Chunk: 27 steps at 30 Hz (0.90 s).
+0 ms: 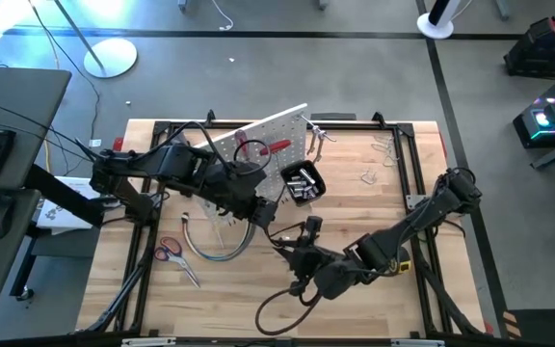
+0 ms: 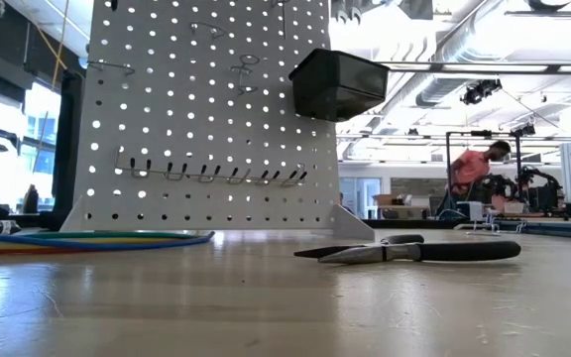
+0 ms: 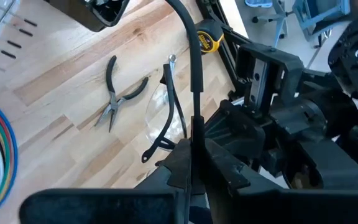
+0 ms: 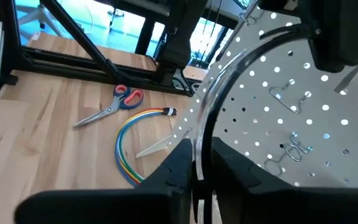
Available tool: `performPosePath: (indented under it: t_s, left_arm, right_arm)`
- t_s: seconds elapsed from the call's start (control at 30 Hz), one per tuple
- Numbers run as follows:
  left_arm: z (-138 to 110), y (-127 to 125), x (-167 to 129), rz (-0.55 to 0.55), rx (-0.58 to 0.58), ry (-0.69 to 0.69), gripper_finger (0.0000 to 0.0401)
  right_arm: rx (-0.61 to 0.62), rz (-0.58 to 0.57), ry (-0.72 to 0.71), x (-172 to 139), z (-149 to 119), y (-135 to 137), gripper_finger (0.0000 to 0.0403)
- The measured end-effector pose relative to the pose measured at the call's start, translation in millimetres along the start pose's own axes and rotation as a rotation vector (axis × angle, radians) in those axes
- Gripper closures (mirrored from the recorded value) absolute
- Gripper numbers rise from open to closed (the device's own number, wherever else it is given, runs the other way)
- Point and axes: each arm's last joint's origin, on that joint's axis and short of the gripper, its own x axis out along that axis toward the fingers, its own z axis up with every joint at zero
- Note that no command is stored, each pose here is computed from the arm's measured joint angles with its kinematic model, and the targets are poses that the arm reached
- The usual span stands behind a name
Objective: Hang tools onto peg board
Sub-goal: Hang the safety glasses on the peg board
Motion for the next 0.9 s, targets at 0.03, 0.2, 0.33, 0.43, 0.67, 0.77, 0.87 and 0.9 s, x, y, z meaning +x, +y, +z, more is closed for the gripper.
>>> performPosePath:
  t_s: [0.03, 0.2, 0.33, 0.43, 0.67, 0.77, 0.87, 0.9]
  left_arm:
    - [0, 0, 0, -0.001, -0.006, 0.002, 0.0373]
    - [-1, 0, 0, -0.011, 0.002, 0.034, 0.0346]
    - [-2, -1, 0, -0.022, 0.008, 0.062, 0.0338]
    - [-3, -1, 0, -0.03, 0.007, 0.076, 0.0338]
    - [-7, 0, -26, -0.079, 0.018, 0.06, 0.0337]
    - [-11, 1, -44, -0.1, 0.029, 0.003, 0.0337]
    - [-19, 2, -66, -0.125, 0.06, -0.07, 0.0337]
    - [-24, 2, -74, -0.135, 0.079, -0.097, 0.0337]
  right_arm:
    - [0.006, 0.001, -0.003, 0, 0, 0, 0.0362]
    - [0.005, 0.012, -0.014, -4, 1, 3, 0.0365]
    - [0.004, 0.026, -0.023, -11, 3, 5, 0.0375]
    - [0.015, 0.032, -0.032, -16, 6, 3, 0.0372]
    - [0.032, 0.029, -0.047, -21, 10, -2, 0.0372]
    - [0.044, 0.032, -0.054, -20, 11, -2, 0.0372]
    - [0.059, 0.049, -0.058, -16, 12, -5, 0.037]
    - [0.061, 0.055, -0.058, -15, 13, -6, 0.037]
